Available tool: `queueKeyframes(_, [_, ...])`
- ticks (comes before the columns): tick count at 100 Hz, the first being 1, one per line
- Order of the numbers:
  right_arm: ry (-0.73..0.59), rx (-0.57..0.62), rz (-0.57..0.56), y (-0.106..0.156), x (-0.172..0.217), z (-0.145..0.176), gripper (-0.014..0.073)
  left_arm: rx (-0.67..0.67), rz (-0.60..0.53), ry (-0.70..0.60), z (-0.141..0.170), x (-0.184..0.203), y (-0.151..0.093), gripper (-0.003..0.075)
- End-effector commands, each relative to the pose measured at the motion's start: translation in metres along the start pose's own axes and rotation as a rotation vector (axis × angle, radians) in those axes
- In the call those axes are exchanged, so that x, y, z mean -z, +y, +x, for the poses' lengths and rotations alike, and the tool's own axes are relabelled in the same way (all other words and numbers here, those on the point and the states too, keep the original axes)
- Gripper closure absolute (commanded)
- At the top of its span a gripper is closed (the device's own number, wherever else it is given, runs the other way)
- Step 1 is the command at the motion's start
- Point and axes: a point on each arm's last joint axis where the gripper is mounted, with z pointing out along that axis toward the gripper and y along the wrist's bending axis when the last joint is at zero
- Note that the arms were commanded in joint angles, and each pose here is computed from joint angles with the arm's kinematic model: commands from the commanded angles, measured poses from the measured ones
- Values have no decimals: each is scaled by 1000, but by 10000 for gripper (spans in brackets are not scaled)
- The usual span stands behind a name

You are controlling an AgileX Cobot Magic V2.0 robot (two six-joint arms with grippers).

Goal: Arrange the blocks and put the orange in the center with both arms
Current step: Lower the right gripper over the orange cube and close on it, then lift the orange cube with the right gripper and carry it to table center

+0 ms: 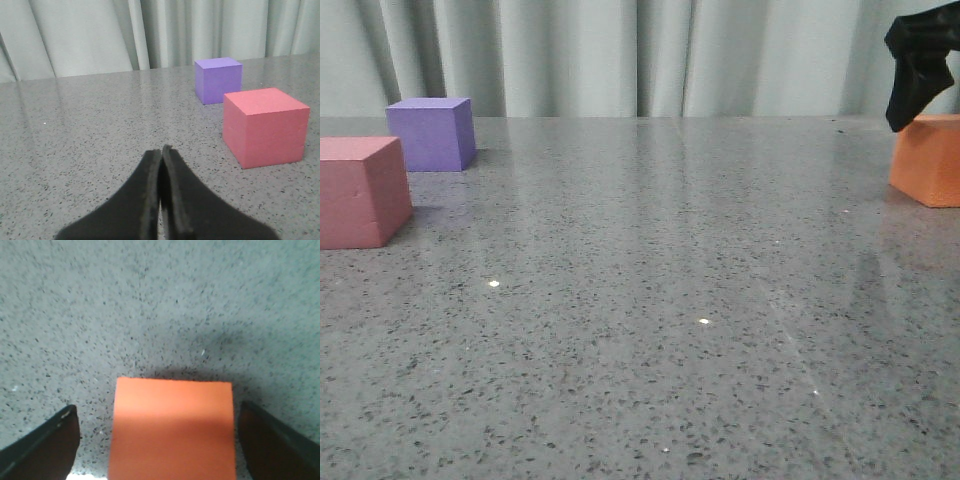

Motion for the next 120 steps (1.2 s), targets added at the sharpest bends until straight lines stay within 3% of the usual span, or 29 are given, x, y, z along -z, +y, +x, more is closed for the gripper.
queueKeyframes(1, [-84, 16, 8, -2, 10, -15, -40, 12, 12, -64, 8, 0, -2, 739])
queueKeyframes(25, [-17, -6, -4, -1, -4, -9, -31, 12, 12, -64, 8, 0, -2, 739])
queueKeyframes(51, [-12, -65, -40, 3, -4, -8, 254, 12, 12, -64, 8, 0, -2, 739])
queueKeyframes(69, [14, -102, -84, 11, 4, -14, 276, 12, 12, -64, 8, 0, -2, 739])
queueKeyframes(91, [-32, -27, -208, 64, 35, -41, 274, 12, 12, -64, 8, 0, -2, 739])
queueKeyframes(106, [-93, -67, -301, 104, 57, -58, 274, 12, 12, -64, 8, 0, -2, 739])
queueKeyframes(120, [-70, -84, -302, 135, 54, -66, 274, 12, 12, -64, 8, 0, -2, 739])
